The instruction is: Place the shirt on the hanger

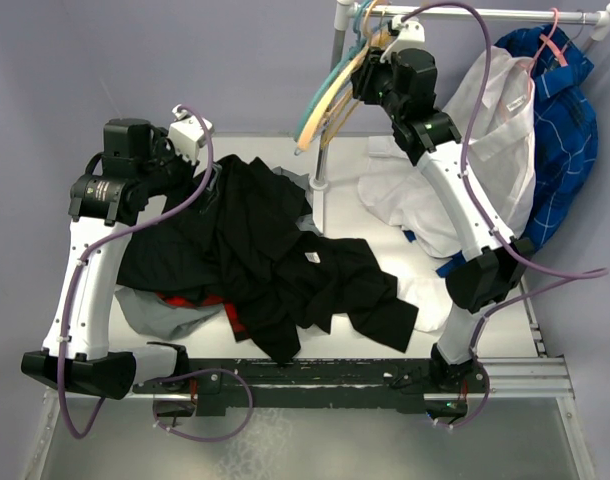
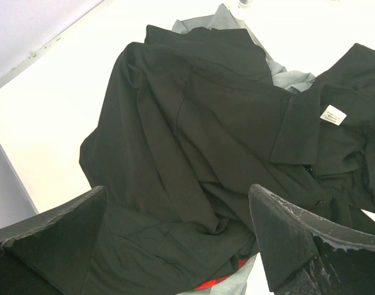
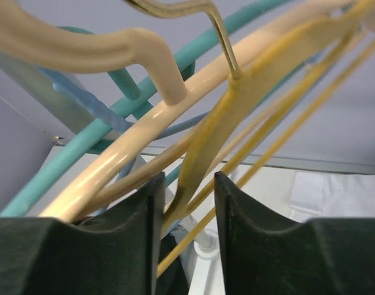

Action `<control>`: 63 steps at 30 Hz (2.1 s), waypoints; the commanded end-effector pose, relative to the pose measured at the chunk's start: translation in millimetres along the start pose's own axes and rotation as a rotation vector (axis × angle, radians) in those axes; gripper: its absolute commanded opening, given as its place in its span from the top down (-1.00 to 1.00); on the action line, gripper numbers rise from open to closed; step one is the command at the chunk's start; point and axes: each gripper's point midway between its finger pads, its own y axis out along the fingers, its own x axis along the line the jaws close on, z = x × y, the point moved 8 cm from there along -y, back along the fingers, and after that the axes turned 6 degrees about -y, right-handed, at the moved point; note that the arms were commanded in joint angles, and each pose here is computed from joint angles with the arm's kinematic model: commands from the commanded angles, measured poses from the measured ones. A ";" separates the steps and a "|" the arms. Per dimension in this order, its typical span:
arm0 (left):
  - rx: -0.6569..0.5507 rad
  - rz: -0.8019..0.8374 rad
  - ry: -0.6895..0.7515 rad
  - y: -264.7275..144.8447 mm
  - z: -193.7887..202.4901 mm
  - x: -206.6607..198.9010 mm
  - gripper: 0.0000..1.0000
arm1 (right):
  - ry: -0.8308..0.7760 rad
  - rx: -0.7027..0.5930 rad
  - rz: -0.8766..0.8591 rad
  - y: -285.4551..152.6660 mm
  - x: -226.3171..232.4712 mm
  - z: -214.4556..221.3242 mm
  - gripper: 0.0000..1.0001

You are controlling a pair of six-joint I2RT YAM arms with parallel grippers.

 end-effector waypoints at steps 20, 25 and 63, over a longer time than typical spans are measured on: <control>-0.034 0.020 0.012 -1.0 -4.0 -0.9 -0.98 | -0.093 -0.092 0.154 -65.4 -22.7 -35.5 1.00; -0.030 0.028 0.012 -0.5 -3.7 -1.5 -0.98 | -0.133 -0.110 0.149 -82.4 -25.0 -43.1 1.00; 0.471 0.210 0.480 174.8 97.7 -155.4 -0.60 | 0.047 0.168 0.117 -343.5 -58.6 70.3 1.00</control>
